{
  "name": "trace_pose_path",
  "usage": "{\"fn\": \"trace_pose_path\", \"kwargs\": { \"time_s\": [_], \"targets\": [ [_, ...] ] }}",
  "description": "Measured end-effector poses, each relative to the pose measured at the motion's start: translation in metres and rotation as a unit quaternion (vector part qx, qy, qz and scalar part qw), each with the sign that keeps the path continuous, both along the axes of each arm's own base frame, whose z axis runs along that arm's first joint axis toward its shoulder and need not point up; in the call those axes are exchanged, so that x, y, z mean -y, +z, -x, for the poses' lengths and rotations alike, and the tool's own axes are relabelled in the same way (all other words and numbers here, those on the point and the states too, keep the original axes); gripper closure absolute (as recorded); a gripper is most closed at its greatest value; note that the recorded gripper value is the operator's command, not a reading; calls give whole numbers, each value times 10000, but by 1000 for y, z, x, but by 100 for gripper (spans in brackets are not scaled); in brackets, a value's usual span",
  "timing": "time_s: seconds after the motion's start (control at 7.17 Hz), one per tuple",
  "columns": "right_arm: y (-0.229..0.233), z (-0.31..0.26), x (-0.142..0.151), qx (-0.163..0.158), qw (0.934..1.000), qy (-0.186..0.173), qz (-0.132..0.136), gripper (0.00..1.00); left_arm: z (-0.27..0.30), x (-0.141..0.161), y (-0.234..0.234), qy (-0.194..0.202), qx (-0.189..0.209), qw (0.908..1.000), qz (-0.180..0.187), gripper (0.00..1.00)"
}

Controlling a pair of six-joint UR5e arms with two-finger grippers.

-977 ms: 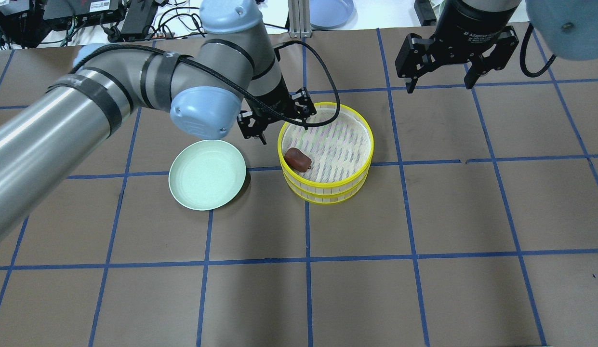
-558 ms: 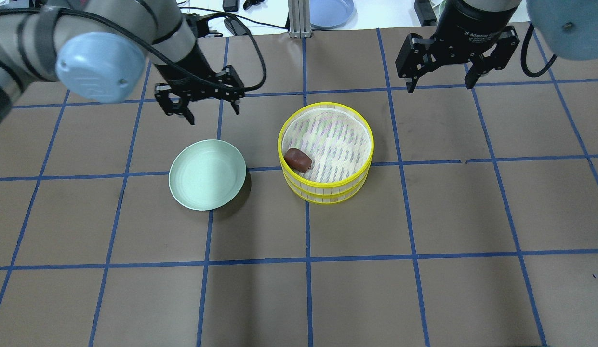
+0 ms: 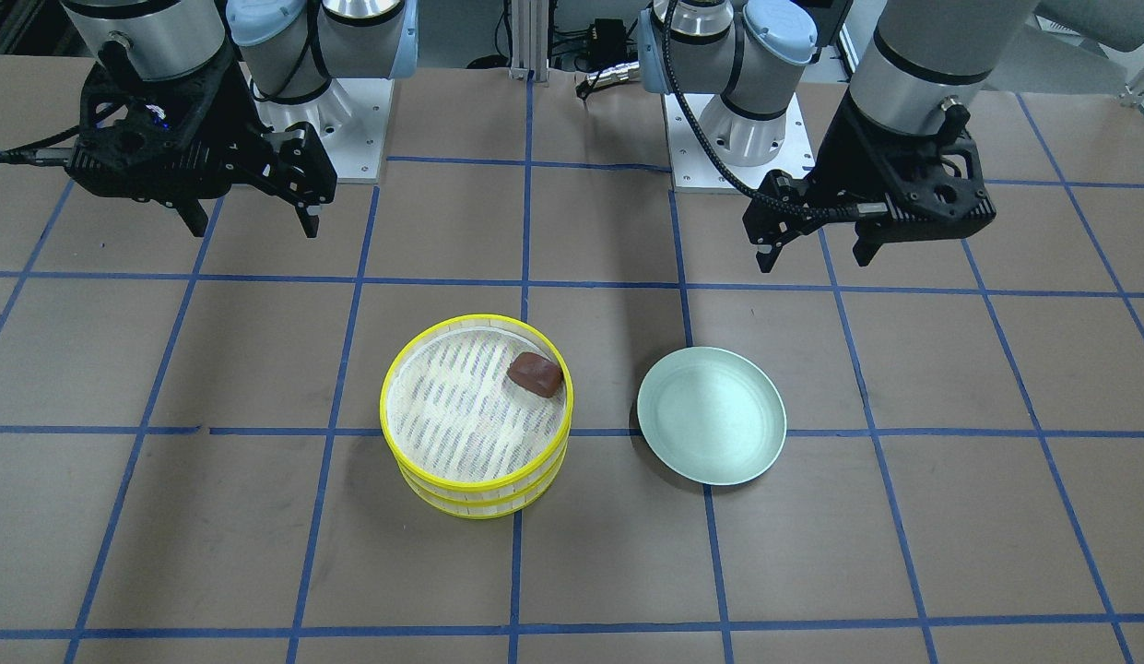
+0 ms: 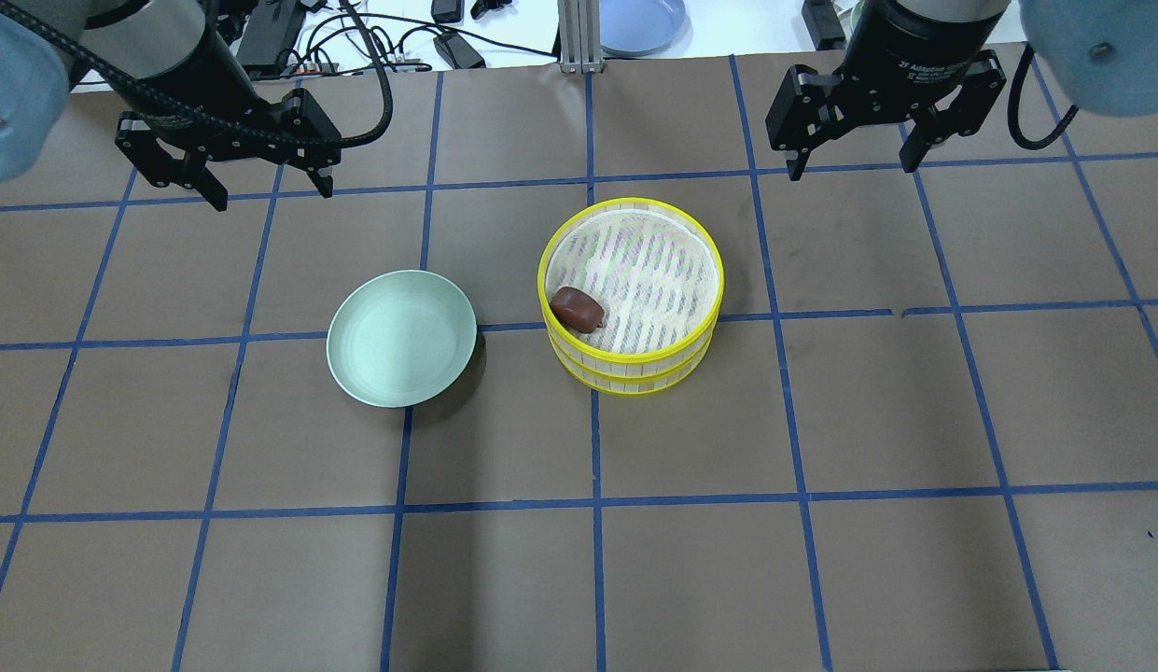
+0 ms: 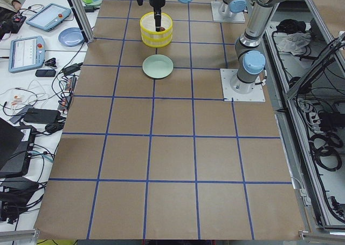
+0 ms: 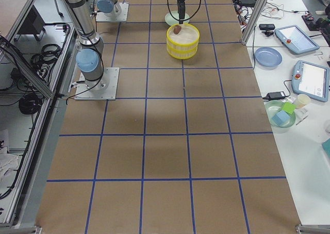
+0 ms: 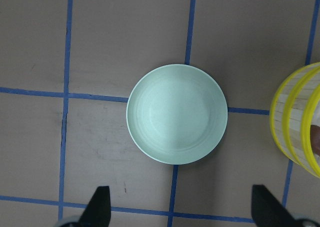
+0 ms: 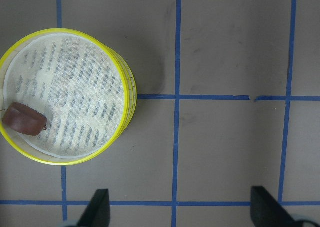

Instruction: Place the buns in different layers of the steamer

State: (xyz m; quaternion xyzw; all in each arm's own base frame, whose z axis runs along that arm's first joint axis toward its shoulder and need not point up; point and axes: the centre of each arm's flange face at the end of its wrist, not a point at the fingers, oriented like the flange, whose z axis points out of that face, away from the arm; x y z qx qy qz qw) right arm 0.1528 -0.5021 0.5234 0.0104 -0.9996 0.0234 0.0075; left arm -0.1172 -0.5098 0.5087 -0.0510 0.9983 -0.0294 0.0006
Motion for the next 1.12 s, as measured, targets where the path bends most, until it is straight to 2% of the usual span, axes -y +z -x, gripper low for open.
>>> {"fn": "trace_pose_path", "kwargs": {
  "time_s": [0.42,1.12],
  "targets": [
    [0,0,0,-2,10000,0,2,0,13,-10,8,-89,-187,9998,44,0],
    [0,0,0,-2,10000,0,0,0,15,-8,5,-106,-226,9997,17,0]
  ]
}}
